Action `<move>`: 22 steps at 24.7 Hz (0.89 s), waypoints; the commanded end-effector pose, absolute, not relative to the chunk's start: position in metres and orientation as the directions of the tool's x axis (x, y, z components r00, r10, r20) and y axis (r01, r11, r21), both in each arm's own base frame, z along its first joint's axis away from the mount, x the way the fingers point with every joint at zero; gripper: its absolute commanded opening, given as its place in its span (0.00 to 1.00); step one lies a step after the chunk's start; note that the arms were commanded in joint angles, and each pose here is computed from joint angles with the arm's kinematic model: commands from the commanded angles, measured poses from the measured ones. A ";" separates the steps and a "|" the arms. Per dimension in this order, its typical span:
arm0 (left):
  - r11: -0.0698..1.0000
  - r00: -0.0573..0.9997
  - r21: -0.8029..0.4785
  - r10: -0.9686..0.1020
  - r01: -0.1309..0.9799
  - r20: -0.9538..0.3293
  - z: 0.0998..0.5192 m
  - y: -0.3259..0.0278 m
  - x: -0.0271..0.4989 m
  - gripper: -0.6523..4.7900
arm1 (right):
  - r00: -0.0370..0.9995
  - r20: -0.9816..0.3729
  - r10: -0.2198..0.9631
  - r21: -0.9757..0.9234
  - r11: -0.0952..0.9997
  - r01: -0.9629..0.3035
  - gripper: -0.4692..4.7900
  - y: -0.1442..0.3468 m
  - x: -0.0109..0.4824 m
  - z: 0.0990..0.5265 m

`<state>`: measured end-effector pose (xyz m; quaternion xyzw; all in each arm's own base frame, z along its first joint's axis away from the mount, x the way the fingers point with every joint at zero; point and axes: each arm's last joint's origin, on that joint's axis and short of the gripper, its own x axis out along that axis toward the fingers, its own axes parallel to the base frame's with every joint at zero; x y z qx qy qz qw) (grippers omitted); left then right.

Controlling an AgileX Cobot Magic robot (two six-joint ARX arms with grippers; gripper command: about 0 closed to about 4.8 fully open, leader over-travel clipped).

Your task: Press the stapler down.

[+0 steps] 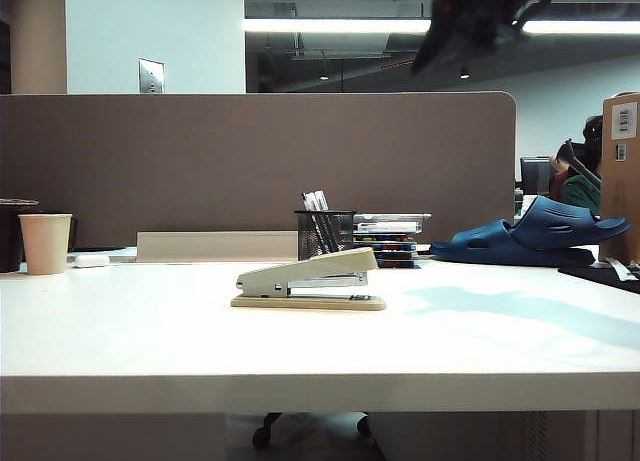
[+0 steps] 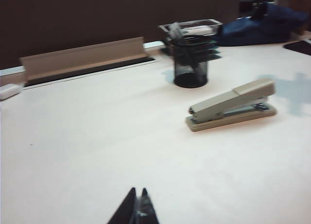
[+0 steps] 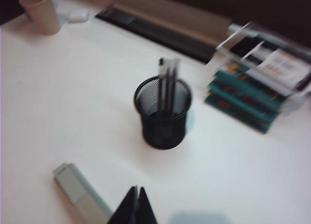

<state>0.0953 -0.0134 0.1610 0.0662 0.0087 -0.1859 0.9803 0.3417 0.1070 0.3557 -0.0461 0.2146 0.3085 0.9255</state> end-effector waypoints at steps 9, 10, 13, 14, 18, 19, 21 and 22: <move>0.957 0.967 0.134 -0.254 0.256 -0.033 0.162 -0.010 0.096 0.11 | 0.919 -0.213 0.333 -0.114 0.925 -0.362 0.07 0.048 0.277 0.434; 0.960 0.969 0.135 -0.244 0.246 -0.032 0.163 -0.010 0.096 0.11 | 0.925 -0.208 0.319 -0.115 0.931 -0.347 0.07 0.043 0.273 0.437; 0.962 0.972 0.135 -0.234 0.236 -0.032 0.163 -0.010 0.096 0.11 | 0.938 -0.214 0.271 -0.113 0.947 -0.299 0.07 0.027 0.260 0.443; 0.962 0.972 0.135 -0.234 0.236 -0.032 0.163 -0.010 0.096 0.11 | 0.942 -0.220 0.254 -0.112 0.952 -0.284 0.07 0.023 0.257 0.444; 0.962 0.972 0.135 -0.234 0.236 -0.032 0.162 -0.010 0.096 0.11 | 0.950 -0.245 0.196 -0.106 0.968 -0.227 0.07 0.007 0.238 0.448; 0.962 0.972 0.135 -0.234 0.236 -0.032 0.163 -0.010 0.096 0.11 | 0.951 -0.246 0.186 -0.106 0.970 -0.217 0.07 0.004 0.233 0.450; 0.962 0.972 0.134 -0.234 0.236 -0.032 0.162 -0.010 0.096 0.11 | 0.957 -0.241 0.163 -0.106 0.975 -0.193 0.07 -0.001 0.219 0.455; 0.962 0.972 0.134 -0.234 0.236 -0.032 0.162 -0.010 0.096 0.11 | 0.958 -0.238 0.159 -0.106 0.976 -0.188 0.07 -0.002 0.215 0.456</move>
